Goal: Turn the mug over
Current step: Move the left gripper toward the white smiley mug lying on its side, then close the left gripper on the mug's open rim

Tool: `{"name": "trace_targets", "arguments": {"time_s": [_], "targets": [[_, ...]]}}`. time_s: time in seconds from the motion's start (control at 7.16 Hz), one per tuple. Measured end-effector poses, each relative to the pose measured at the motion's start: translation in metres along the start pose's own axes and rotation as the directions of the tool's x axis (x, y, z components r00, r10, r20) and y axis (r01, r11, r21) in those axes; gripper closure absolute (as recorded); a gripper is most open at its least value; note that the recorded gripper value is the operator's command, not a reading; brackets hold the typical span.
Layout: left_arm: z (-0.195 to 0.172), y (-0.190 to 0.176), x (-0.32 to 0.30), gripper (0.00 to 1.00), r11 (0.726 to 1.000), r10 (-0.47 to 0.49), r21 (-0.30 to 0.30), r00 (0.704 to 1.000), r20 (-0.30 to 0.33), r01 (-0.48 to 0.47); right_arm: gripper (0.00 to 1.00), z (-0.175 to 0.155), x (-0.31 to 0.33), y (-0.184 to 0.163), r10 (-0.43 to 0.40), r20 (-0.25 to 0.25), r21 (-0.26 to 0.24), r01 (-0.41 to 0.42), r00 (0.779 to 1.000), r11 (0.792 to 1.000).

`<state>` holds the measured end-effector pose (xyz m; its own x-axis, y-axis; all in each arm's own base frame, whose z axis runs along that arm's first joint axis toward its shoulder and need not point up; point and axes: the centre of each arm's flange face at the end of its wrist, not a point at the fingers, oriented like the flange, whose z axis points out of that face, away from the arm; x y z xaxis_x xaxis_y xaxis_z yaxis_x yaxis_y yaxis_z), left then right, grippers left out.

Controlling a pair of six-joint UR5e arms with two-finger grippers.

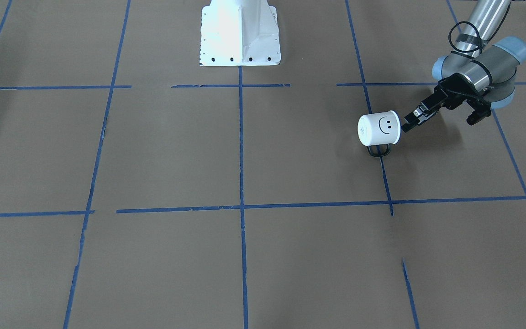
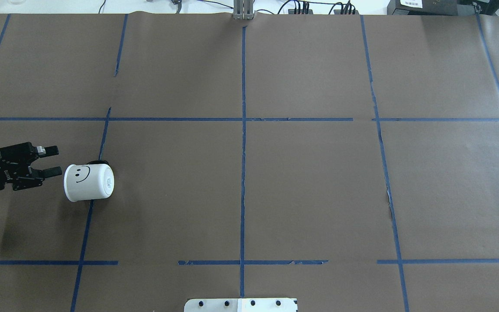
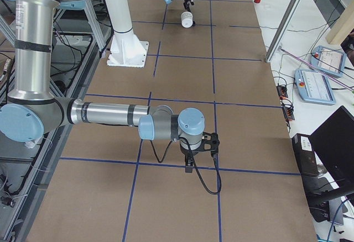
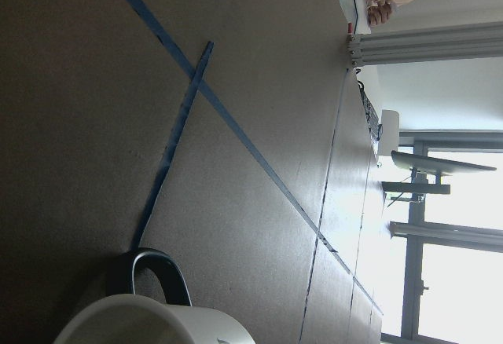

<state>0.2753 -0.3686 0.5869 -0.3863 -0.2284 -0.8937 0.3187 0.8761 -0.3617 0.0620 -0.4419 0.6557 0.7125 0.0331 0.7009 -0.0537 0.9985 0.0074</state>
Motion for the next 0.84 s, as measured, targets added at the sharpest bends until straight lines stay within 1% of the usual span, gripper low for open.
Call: {"name": "trace_targets", "arguments": {"time_s": [0.14,0.42,0.56,0.84], "targets": [[0.003,0.004,-0.002,0.00,1.000,0.000,-0.014,1.000,-0.015,0.000,0.00,0.000,0.000,0.000,0.000,0.000,0.000,0.000,1.000,1.000],[0.007,0.013,-0.008,0.00,0.998,0.003,-0.057,0.998,-0.067,-0.006,0.00,0.000,0.000,0.000,0.000,0.000,0.000,0.000,1.000,1.000],[0.005,0.015,-0.015,0.01,0.997,0.004,-0.074,0.996,-0.084,-0.010,0.00,0.000,0.000,0.000,0.000,0.000,0.000,0.000,1.000,1.000],[0.014,0.018,-0.016,0.02,0.995,0.009,-0.095,0.994,-0.105,-0.019,0.00,0.000,0.000,0.000,0.000,0.000,0.000,0.000,1.000,1.000]]}}
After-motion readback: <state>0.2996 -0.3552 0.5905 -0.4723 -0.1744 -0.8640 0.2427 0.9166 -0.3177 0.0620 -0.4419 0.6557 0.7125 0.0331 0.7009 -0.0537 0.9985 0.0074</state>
